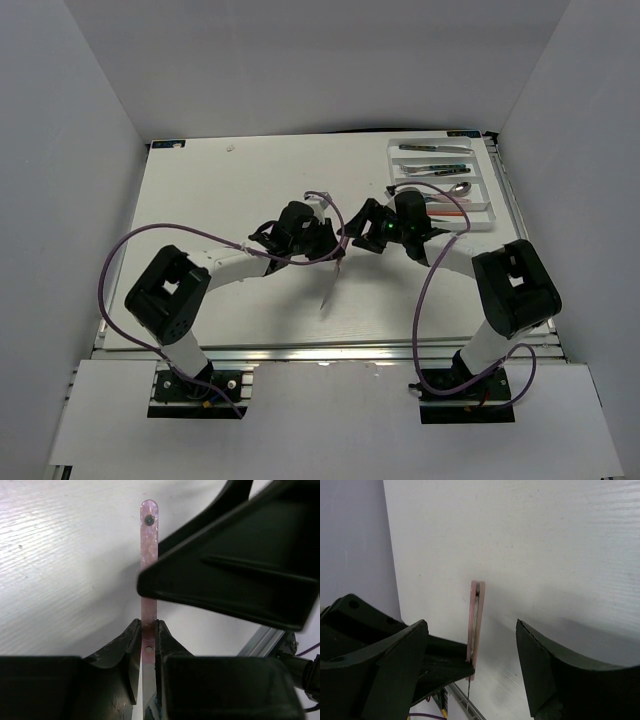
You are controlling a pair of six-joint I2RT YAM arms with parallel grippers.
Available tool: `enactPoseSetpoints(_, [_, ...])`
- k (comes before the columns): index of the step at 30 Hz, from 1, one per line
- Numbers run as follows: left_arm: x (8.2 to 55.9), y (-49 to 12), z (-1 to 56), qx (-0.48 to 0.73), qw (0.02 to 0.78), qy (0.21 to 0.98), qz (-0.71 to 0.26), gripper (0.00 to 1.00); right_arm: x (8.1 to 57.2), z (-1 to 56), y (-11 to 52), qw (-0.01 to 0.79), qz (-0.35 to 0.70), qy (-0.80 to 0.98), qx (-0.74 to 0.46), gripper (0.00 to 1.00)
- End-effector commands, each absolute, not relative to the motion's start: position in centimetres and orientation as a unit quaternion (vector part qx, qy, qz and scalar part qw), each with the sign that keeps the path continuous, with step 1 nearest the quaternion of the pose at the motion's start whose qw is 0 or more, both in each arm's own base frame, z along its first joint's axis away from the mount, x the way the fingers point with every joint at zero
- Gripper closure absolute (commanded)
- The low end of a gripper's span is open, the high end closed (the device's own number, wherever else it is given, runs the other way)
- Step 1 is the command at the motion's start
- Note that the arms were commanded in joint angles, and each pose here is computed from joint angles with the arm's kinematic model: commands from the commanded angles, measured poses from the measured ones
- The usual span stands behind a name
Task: Sort the eating utensils into containers
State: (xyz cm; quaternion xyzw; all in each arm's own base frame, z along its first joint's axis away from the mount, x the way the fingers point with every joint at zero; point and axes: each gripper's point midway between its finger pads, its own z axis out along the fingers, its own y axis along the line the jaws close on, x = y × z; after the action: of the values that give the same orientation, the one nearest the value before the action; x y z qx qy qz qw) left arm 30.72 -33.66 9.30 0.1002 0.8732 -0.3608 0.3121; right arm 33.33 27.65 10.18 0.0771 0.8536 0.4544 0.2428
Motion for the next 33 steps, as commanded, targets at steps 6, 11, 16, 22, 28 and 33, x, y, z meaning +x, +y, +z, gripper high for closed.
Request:
enactPoseSetpoints(6, [31.0, -35.2, 13.9, 0.122, 0.343, 0.841, -0.4, 1.0, 35.1, 12.3, 28.8, 0.28, 0.484, 0.826, 0.069, 0.94])
enactPoseSetpoints(11, [32.9, -34.5, 15.8, 0.11, 0.371, 0.851, -0.355, 0.36, 36.6, 13.4, 28.1, 0.292, 0.486, 0.818, 0.09, 1.0])
enactPoseSetpoints(16, [35.5, -27.1, 19.8, 0.027, 0.44, 0.881, -0.175, 0.02, 42.1, 12.8, 22.1, 0.303, 0.434, 0.817, 0.228, 1.0])
enactPoseSetpoints(22, [32.5, -16.5, 24.1, -0.017, 0.49, 0.871, -0.004, 0.02, 51.6, 13.8, 11.3, 0.351, 0.362, 0.764, 0.403, 1.0])
enactPoseSetpoints(28, [27.4, -12.7, 23.3, 0.037, 0.512, 0.858, -0.016, 0.02, 61.4, 14.1, 1.3, 0.386, 0.298, 0.729, 0.48, 1.0])
enactPoseSetpoints(33, [24.7, -12.6, 25.2, 0.026, 0.569, 0.814, -0.114, 0.02, 66.7, 15.0, -3.9, 0.437, 0.324, 0.674, 0.5, 1.0])
